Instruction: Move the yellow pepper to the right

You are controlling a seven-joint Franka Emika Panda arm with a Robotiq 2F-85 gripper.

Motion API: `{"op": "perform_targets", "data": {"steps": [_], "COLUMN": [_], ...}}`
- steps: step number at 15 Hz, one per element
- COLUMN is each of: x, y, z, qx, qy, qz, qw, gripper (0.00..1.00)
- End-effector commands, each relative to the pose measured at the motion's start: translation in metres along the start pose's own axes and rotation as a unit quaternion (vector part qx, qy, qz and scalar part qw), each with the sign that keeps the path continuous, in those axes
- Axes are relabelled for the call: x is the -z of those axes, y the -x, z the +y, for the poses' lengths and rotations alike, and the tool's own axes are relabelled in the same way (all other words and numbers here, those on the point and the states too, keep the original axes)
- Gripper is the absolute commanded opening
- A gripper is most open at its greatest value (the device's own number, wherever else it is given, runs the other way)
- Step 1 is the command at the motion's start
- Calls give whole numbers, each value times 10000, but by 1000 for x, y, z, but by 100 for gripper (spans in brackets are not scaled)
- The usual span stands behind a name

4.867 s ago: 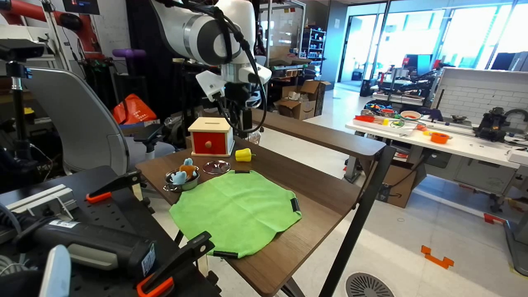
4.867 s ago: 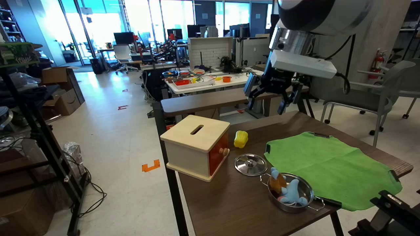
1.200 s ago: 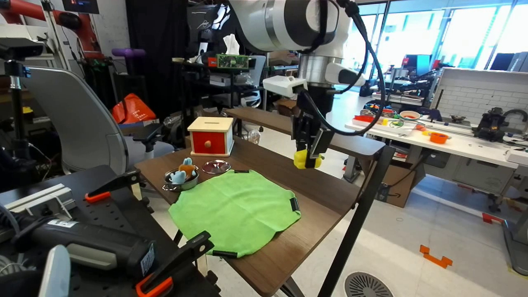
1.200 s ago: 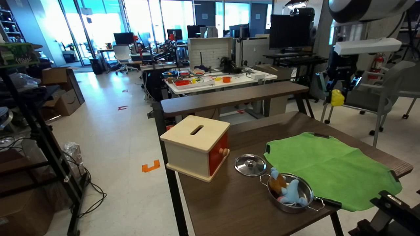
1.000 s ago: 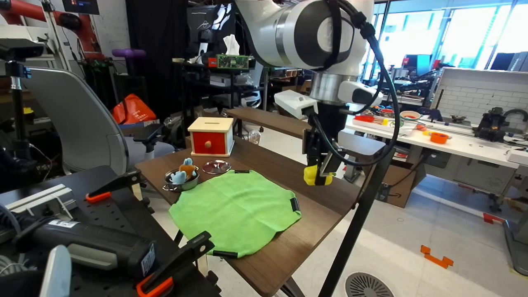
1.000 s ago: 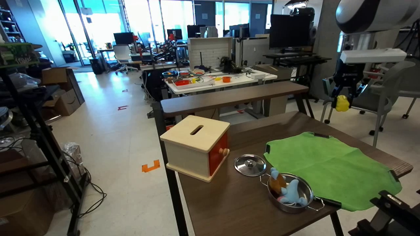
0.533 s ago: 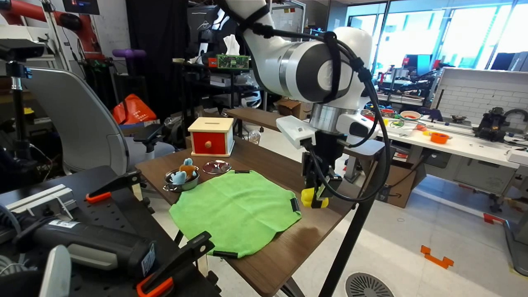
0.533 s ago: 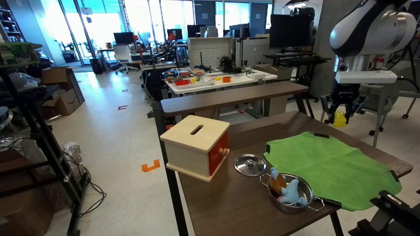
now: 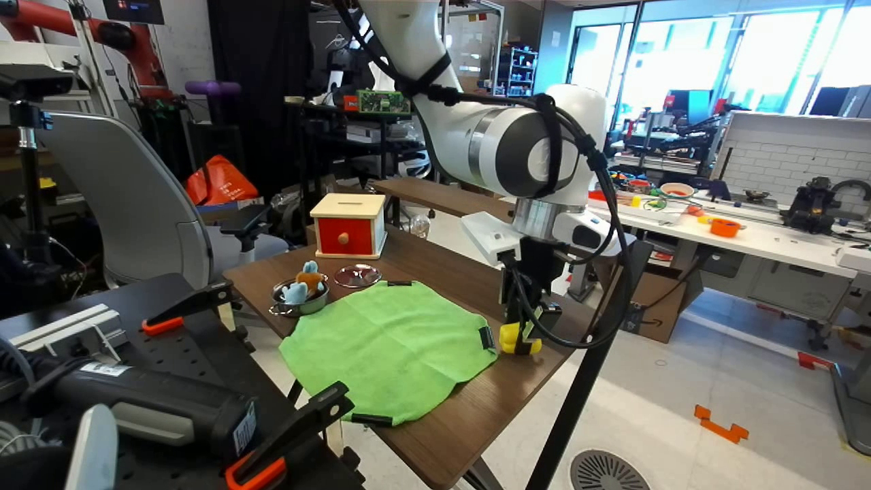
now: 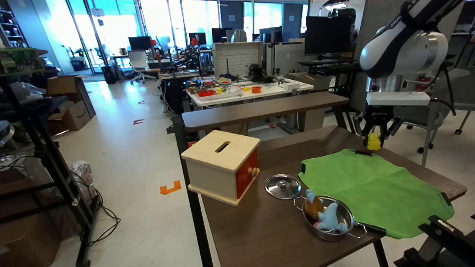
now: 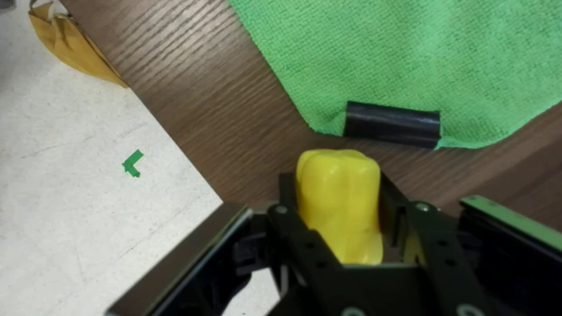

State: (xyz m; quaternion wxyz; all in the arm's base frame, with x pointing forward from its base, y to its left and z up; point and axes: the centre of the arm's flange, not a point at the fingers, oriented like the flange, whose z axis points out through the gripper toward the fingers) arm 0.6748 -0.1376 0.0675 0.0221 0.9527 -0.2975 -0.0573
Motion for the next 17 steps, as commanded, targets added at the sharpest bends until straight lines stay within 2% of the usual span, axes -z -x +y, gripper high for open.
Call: {"op": "perform_targets", "data": {"steps": [1, 2, 3, 4, 8, 11, 14, 16, 17], "x": [-10, -10, -4, -1, 29, 70, 106, 118, 100], "y": [-16, -16, -15, -13, 8, 41, 74, 94, 62], "z": [-13, -14, -16, -18, -29, -41, -54, -62, -77], "qx": [-102, -113, -96, -86, 63, 262, 603, 1093, 808], "qy": [86, 85, 45, 30, -103, -297, -508, -764, -533], "qz": [-82, -100, -113, -121, 46, 183, 145, -294, 0], "qw": [9999, 9999, 9999, 9999, 9999, 9990, 9968, 9906, 9953], "gripper": [20, 20, 70, 71, 98, 100, 100, 100, 100]}}
